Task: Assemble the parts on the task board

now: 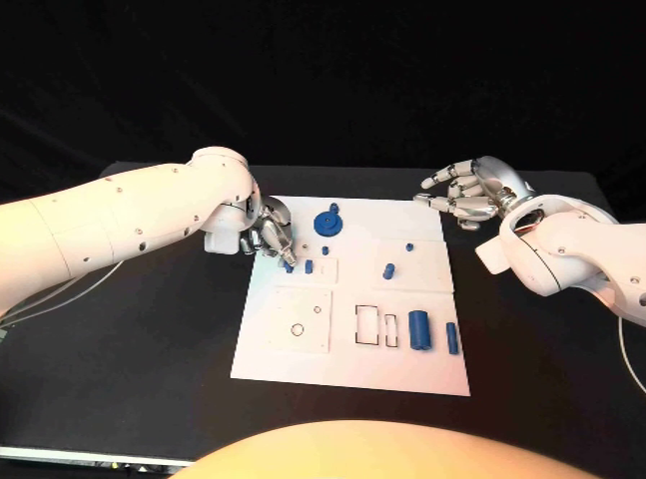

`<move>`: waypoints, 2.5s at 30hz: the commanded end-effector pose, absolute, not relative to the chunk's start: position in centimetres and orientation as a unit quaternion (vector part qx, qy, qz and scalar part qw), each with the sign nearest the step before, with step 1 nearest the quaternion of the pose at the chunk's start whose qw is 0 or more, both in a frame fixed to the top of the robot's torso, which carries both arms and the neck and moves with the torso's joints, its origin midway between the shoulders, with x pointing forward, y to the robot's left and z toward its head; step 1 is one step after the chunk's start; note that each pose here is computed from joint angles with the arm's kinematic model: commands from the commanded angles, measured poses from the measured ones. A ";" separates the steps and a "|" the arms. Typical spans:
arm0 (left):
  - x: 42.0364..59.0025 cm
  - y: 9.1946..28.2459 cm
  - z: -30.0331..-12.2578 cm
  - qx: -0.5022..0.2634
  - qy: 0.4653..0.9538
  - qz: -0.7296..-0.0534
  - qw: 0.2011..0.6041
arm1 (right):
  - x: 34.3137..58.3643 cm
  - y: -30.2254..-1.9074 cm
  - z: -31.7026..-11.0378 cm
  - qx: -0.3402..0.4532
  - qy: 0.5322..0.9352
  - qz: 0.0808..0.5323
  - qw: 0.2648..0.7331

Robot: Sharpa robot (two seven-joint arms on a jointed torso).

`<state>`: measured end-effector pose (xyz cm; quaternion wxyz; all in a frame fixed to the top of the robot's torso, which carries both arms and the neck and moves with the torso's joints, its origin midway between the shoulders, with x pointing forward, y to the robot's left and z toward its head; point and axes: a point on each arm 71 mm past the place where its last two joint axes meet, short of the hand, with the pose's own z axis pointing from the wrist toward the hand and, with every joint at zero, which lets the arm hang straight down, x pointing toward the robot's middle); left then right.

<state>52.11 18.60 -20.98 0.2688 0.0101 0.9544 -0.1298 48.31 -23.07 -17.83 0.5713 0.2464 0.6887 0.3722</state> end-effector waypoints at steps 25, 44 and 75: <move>51.6 19.3 -21.7 0.025 0.955 -0.101 0.278 | 48.2 -23.1 -17.9 0.243 0.688 0.374 0.572; 51.4 18.8 -21.7 0.019 0.953 -0.116 0.279 | 48.2 -23.1 -17.9 0.243 0.688 0.374 0.572; 51.7 18.8 -21.6 0.006 0.950 -0.119 0.288 | 48.2 -23.1 -17.9 0.243 0.689 0.374 0.571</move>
